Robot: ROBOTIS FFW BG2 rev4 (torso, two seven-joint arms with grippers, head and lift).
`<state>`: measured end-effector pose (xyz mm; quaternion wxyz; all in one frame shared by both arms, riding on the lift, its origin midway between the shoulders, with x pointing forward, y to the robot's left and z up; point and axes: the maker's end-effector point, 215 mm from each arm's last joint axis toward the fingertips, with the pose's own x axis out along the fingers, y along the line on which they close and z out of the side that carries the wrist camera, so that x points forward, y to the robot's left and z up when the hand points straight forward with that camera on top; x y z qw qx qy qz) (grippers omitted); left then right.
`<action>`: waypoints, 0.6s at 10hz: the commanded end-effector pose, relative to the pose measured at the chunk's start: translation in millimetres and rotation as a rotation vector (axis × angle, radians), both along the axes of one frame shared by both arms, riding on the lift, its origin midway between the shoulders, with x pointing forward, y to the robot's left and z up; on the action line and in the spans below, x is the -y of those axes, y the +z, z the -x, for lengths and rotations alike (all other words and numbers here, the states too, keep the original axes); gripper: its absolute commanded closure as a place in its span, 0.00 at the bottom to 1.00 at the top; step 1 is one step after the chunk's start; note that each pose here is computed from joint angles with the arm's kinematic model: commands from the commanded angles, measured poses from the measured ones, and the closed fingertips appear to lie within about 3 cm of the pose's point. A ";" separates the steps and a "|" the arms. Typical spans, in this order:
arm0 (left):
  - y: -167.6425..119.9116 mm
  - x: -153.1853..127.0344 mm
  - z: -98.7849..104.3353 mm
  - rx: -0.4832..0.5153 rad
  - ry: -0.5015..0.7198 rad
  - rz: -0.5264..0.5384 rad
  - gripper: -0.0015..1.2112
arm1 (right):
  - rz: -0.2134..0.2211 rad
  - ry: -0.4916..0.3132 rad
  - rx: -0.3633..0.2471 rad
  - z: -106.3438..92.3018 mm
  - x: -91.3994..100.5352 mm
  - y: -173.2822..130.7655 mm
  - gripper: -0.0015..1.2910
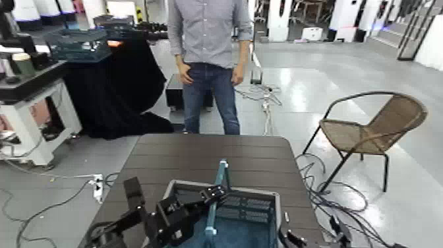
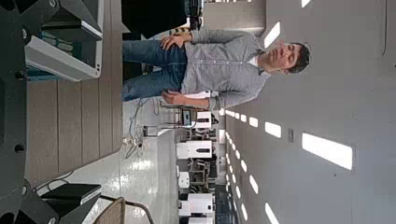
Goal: Grasp the handle of the crate.
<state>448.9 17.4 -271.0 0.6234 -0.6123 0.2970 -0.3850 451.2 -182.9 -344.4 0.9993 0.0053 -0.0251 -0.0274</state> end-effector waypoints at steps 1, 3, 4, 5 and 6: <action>-1.1 -0.4 -0.1 -0.003 0.001 0.000 0.99 | 0.001 0.007 -0.005 -0.7 -1.8 -1.3 0.12; -1.8 -0.8 -0.6 -0.004 0.003 0.000 0.99 | 0.001 0.014 -0.011 -1.7 -3.1 -2.5 0.12; -1.9 -0.4 -0.6 -0.005 0.003 0.000 0.99 | 0.004 0.016 -0.014 -1.4 -3.0 -3.4 0.12; -1.4 -0.6 -1.0 -0.004 0.004 0.002 0.99 | 0.005 0.019 -0.014 -2.2 -3.2 -2.7 0.12; -2.3 -0.1 -0.7 -0.006 0.003 0.001 0.99 | 0.007 0.019 -0.015 -2.5 -2.2 -3.1 0.12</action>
